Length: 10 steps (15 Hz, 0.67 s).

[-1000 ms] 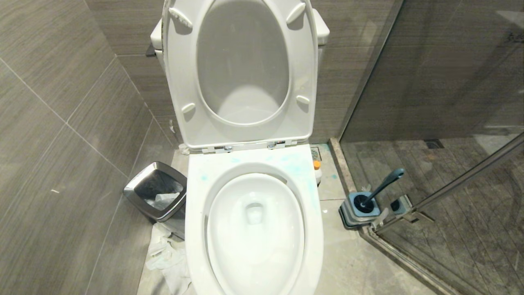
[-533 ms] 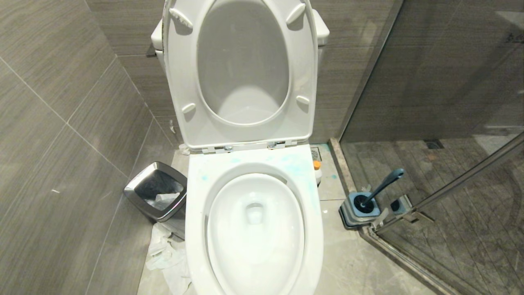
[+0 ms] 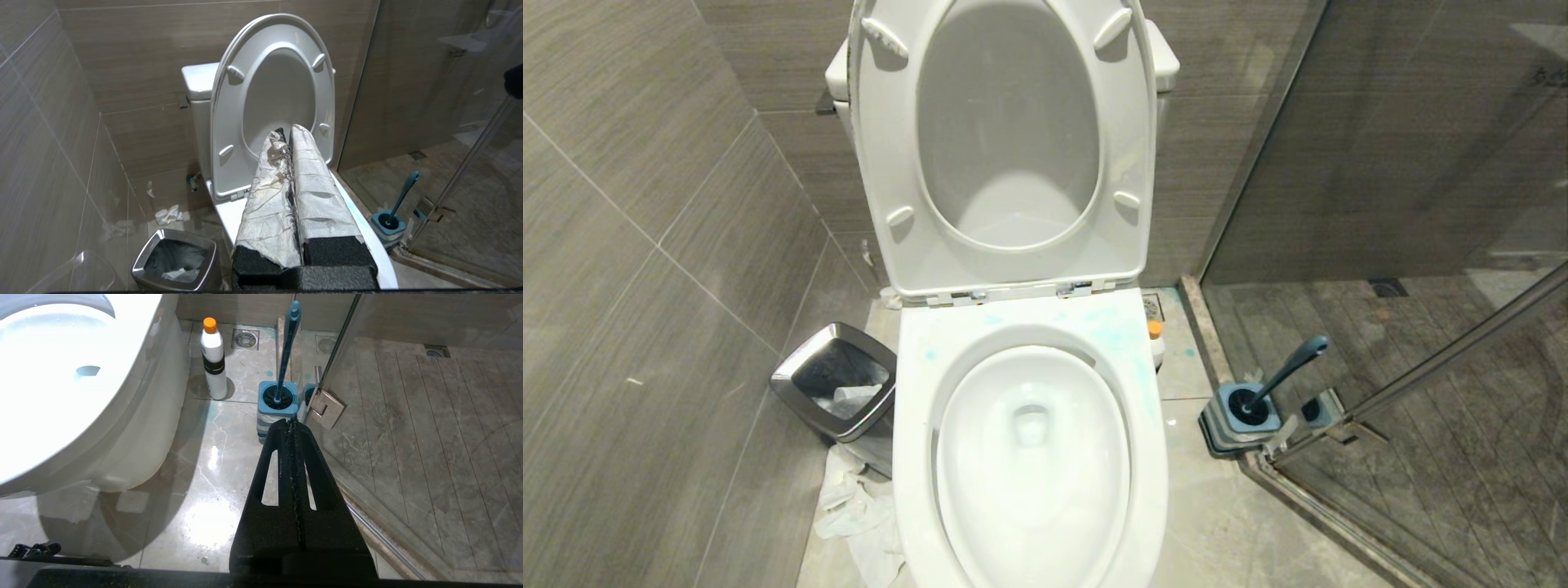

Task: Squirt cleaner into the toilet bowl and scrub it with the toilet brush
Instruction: Pour in the cleaning agent

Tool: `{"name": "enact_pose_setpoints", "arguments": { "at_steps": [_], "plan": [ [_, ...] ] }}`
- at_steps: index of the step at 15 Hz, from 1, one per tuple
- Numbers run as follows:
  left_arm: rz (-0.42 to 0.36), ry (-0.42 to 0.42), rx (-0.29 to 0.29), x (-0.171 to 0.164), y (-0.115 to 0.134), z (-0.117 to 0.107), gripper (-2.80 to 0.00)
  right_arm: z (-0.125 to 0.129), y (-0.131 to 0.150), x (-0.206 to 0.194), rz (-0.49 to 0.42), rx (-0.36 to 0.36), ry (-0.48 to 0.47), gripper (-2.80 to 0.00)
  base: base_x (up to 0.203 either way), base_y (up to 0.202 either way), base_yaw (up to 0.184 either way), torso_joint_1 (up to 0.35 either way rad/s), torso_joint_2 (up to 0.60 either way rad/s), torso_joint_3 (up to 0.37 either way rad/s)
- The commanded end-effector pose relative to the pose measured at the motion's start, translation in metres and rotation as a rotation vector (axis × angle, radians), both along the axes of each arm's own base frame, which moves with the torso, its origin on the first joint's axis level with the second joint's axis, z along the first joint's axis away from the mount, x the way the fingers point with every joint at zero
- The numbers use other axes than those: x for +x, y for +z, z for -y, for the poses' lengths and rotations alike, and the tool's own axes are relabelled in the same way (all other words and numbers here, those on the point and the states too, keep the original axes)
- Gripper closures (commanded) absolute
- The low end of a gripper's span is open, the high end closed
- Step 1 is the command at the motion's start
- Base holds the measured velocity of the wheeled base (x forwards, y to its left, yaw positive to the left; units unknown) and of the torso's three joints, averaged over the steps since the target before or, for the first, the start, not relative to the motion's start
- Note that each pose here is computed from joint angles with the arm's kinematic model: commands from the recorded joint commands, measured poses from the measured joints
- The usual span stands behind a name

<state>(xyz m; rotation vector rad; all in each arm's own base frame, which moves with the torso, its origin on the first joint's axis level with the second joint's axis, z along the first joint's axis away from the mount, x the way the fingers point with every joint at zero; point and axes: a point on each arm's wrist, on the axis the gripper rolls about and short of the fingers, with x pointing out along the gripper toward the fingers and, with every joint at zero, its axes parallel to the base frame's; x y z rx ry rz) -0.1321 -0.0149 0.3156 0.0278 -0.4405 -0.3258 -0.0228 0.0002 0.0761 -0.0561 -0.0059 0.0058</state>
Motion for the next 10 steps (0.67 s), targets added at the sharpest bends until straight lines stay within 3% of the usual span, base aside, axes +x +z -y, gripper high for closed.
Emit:
{"name": "enact_pose_setpoints", "arguments": {
  "at_steps": [1,6,10],
  "plan": [
    [0.005,-0.006,0.008,-0.006,-0.013,-0.001,0.0,0.0,0.0,0.0,0.0,-0.001,0.0,0.0,0.0,0.0,0.0,0.0,0.0,0.0],
    [-0.035,-0.014,0.081,-0.016,-0.08,-0.007,0.0,0.0,0.0,0.0,0.0,-0.001,0.0,0.0,0.0,0.0,0.0,0.0,0.0,0.0],
    [-0.203,0.12,0.086,0.033,-0.132,-0.01,0.0,0.0,0.0,0.0,-0.001,-0.001,0.0,0.0,0.0,0.0,0.0,0.0,0.0,0.0]
  ]
}}
